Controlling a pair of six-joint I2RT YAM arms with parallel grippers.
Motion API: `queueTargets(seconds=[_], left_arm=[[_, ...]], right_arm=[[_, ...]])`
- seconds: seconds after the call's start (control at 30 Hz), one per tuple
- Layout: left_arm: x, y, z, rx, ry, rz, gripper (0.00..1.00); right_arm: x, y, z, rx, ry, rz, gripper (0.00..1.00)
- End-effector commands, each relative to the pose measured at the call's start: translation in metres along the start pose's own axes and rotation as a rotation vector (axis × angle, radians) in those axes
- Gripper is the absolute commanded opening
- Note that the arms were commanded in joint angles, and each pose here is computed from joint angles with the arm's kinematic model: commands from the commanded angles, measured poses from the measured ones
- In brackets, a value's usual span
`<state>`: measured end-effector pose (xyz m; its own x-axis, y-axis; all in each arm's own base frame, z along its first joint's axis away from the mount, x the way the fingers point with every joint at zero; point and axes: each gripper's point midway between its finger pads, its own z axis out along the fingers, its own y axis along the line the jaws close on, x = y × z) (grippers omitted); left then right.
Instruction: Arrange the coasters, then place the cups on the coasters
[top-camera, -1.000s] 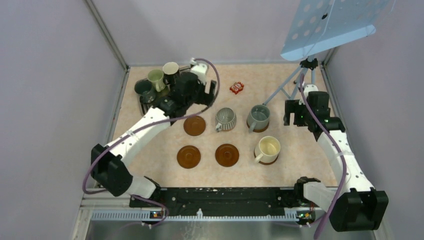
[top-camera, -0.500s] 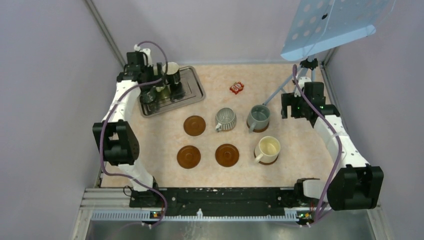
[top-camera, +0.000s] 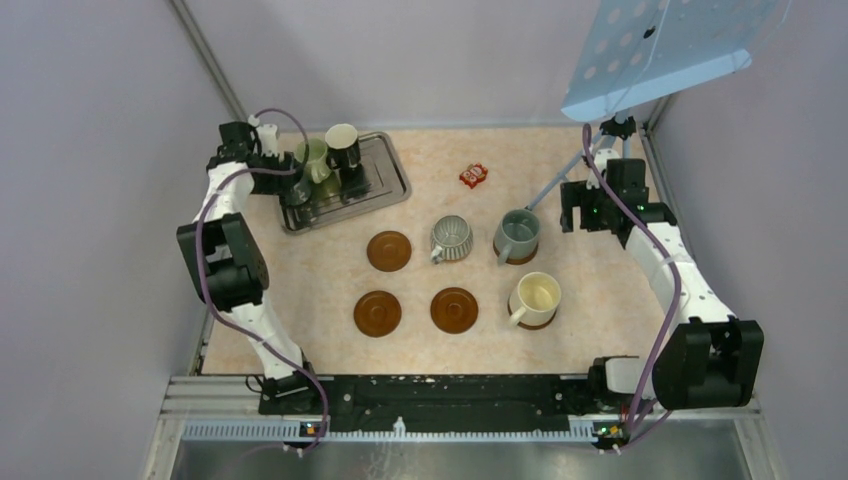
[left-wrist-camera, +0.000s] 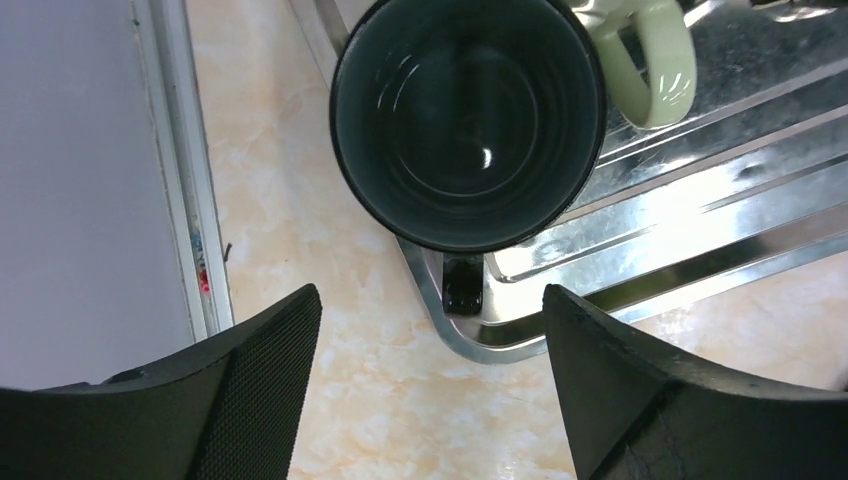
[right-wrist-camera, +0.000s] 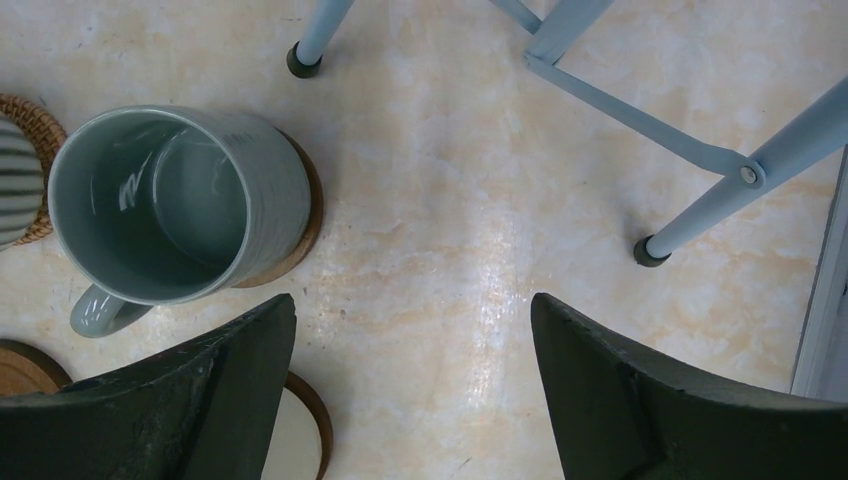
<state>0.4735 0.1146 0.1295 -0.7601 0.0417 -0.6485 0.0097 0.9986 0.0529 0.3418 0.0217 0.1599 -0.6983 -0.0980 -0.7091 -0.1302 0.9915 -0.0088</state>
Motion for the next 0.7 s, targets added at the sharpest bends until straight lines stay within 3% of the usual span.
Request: queueTargets(seconds=[0.0, 0.33, 0.67], left_arm=[[-0.002, 0.004, 0.018, 0.025, -0.015, 0.077, 0.84], [0.003, -0.003, 0.056, 0.103, 0.033, 0.06, 0.59], [0.012, -0.008, 0.062, 0.121, 0.03, 0.032, 0.19]], right_arm=[[-0.026, -0.003, -0.006, 0.005, -0.07, -0.007, 0.86], [-0.027, -0.006, -0.006, 0.02, -0.063, -0.006, 0.86], [-0.026, -0.007, -0.007, 0.026, -0.057, -0.01, 0.86]])
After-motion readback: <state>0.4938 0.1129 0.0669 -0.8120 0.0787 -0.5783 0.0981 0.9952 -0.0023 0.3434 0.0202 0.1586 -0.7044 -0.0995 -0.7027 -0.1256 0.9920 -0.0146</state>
